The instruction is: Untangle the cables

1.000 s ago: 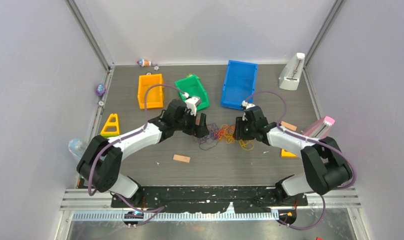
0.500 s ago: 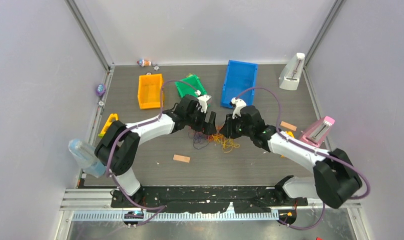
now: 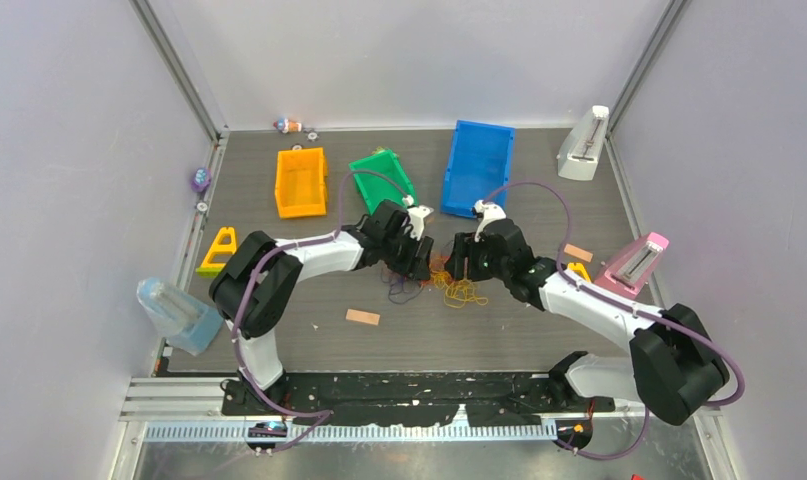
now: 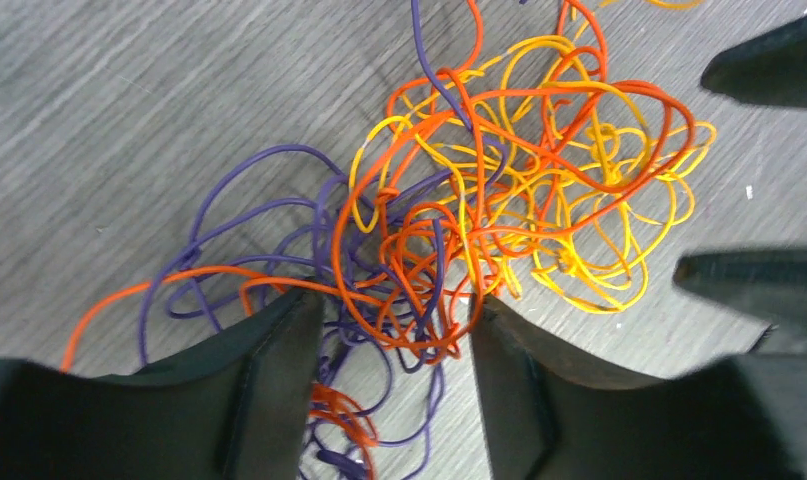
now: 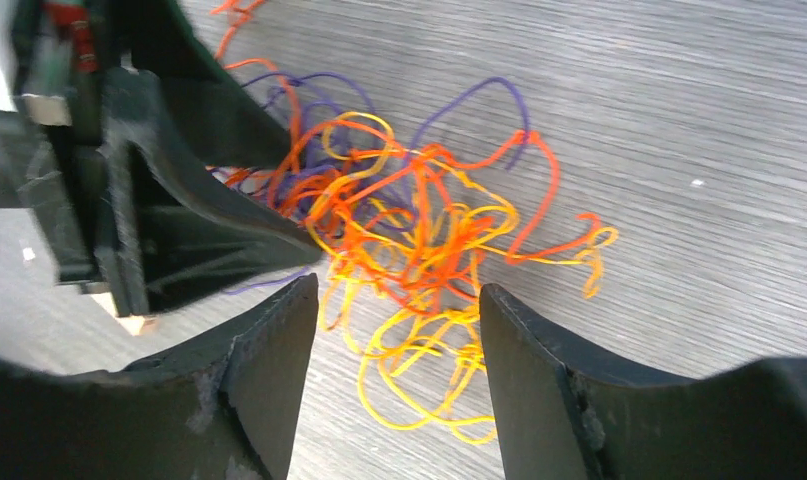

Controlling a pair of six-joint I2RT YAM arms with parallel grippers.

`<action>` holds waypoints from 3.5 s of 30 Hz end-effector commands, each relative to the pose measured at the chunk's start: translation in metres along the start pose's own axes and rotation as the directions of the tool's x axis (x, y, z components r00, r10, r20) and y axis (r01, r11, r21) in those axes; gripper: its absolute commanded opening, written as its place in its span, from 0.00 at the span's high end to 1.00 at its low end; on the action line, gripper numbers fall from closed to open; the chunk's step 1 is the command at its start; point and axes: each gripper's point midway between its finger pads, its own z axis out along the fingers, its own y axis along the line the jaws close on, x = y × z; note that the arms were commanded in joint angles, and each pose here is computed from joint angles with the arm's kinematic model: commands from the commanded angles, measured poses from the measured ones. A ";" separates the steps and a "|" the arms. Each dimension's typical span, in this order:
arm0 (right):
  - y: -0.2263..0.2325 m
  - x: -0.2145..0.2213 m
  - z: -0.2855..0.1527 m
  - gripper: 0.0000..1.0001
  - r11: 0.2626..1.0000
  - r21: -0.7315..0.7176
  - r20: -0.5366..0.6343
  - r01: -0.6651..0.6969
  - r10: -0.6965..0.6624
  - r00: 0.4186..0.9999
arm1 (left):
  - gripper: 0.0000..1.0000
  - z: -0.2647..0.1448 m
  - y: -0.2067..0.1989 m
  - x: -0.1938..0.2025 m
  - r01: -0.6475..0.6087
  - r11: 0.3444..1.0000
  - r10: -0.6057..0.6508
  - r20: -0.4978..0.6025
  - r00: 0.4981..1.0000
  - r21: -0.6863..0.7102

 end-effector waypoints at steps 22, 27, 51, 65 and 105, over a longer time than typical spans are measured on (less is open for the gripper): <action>-0.021 0.020 0.059 0.54 0.993 0.059 -0.241 0.106 -0.089 0.966 | 1.00 -0.017 -0.011 -0.029 -0.092 0.994 0.086 0.103 0.991 0.058; -0.031 0.010 0.050 0.90 0.987 0.142 -0.169 0.078 -0.053 0.984 | 1.00 -0.017 -0.004 -0.027 -0.073 0.997 0.071 0.104 0.992 0.018; -0.082 -0.047 -0.031 0.95 0.863 0.441 0.301 -0.246 0.116 0.946 | 1.00 -0.088 0.009 -0.053 0.078 0.995 -0.047 0.379 0.924 -0.064; -0.125 -0.069 -0.088 0.95 0.701 0.609 0.412 -0.371 0.120 0.903 | 1.00 -0.159 0.058 -0.050 0.330 0.939 -0.233 0.526 0.818 -0.097; -0.090 -0.126 -0.109 0.92 0.900 0.357 0.340 -0.250 0.124 0.932 | 1.00 -0.196 0.083 -0.052 0.420 0.881 -0.242 0.554 0.797 -0.218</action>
